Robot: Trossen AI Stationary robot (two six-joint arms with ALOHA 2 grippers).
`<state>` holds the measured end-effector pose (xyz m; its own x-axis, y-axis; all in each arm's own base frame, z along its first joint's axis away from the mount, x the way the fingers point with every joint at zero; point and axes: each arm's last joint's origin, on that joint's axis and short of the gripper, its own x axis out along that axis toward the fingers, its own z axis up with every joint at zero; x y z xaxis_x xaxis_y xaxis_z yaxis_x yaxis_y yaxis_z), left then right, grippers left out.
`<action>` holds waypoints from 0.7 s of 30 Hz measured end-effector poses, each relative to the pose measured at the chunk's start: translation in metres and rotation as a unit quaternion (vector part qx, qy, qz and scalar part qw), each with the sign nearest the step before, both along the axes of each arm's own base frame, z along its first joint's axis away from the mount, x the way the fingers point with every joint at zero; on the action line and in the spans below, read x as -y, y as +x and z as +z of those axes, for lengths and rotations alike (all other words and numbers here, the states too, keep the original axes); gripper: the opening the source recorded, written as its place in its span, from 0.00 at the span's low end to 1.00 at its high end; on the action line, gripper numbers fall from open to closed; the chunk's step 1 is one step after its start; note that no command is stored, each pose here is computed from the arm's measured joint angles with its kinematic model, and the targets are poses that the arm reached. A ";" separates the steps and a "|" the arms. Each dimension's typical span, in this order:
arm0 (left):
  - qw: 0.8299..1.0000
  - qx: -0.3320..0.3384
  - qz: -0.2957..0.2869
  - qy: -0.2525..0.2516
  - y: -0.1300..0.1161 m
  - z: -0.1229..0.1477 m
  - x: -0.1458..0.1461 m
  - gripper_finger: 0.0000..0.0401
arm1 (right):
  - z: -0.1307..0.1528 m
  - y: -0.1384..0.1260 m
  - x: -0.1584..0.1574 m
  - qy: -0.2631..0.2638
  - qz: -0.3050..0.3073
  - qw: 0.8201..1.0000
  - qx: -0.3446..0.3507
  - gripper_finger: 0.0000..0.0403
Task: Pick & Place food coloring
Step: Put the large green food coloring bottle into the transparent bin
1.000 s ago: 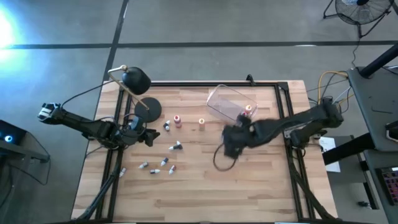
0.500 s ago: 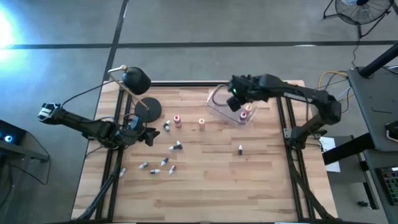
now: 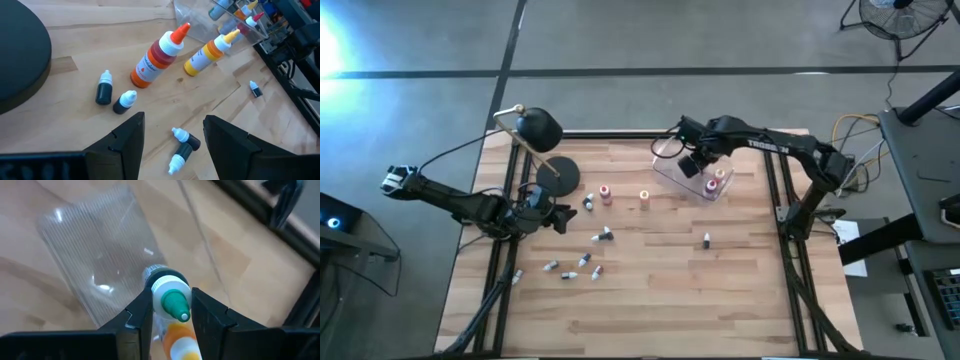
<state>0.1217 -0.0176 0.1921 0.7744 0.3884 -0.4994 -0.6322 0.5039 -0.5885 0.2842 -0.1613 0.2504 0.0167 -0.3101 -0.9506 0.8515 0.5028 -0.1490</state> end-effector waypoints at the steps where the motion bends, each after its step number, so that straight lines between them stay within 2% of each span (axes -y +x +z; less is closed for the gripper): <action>1: 1.000 0.000 0.000 0.000 0.000 0.000 0.000 0.44 | -0.003 -0.002 0.000 0.008 -0.001 1.000 -0.002 0.25; 9: 1.000 0.001 0.000 -0.001 0.000 0.000 0.000 0.44 | -0.019 -0.012 -0.003 0.038 -0.012 0.999 -0.001 0.26; 17: 1.000 0.001 0.000 -0.001 0.000 0.000 0.000 0.44 | -0.017 -0.013 -0.002 0.013 -0.016 1.000 -0.011 0.44; 21: 1.000 0.001 0.000 -0.001 0.000 0.000 0.000 0.44 | -0.004 -0.016 -0.002 -0.011 -0.004 1.000 -0.020 0.52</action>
<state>0.1218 -0.0177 0.1922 0.7752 0.3872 -0.4991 -0.6313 0.5024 -0.5908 0.2678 -0.1589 0.2461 -0.0244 -0.3314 -0.9432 0.8485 0.4920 -0.1948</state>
